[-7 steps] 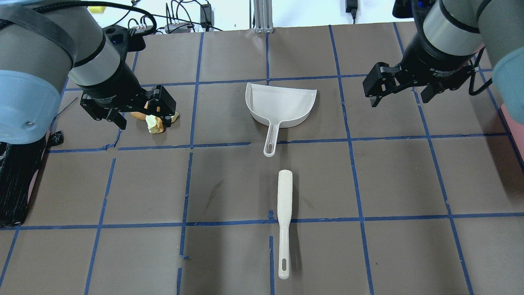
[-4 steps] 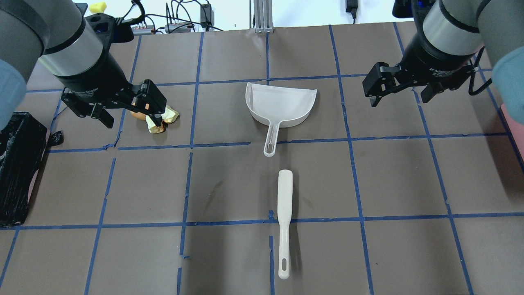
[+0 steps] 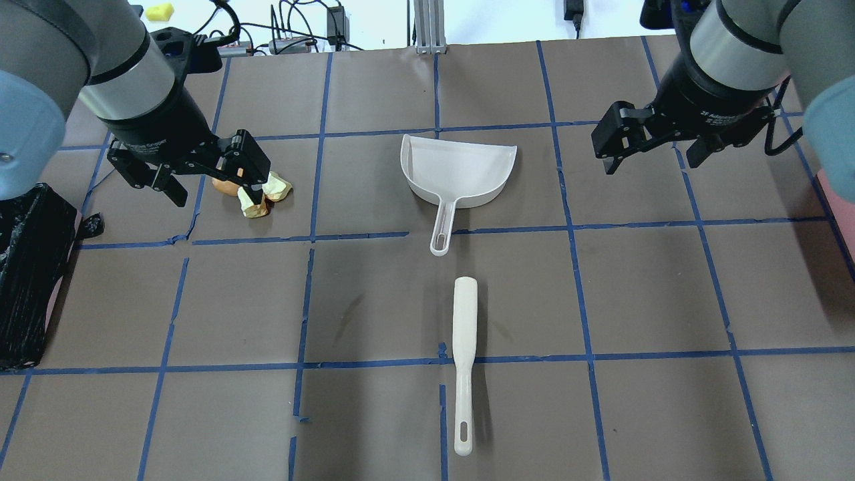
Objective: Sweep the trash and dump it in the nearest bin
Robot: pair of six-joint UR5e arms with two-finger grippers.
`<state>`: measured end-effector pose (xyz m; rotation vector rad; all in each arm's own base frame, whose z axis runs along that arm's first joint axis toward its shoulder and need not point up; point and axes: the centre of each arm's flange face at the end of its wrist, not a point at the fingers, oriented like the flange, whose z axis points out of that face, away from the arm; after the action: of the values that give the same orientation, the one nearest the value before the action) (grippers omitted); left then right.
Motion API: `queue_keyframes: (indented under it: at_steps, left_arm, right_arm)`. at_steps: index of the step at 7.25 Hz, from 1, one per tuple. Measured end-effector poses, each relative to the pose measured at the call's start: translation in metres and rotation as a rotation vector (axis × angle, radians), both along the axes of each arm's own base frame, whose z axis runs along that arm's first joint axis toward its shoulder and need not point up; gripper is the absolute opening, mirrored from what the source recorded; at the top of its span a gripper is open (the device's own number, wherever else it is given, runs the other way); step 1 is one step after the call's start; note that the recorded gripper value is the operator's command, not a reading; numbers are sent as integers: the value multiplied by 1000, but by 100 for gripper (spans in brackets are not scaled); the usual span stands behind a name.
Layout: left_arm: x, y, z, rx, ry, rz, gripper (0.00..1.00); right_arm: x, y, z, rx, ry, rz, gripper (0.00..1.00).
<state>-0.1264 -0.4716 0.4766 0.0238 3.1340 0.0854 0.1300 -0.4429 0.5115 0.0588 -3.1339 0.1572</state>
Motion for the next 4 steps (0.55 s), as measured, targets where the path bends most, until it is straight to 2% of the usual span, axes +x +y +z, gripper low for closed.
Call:
queue_keyframes:
  at_steps: [2,4]
  left_arm:
    - [1,-14,2,-34,-38,-19,100]
    - [-4,-18,-6,-37,-41,-56,100]
  right_arm:
    - [2,4,-1,4,-1,1,100]
    - [14,24,-15,21,-7,-7,100]
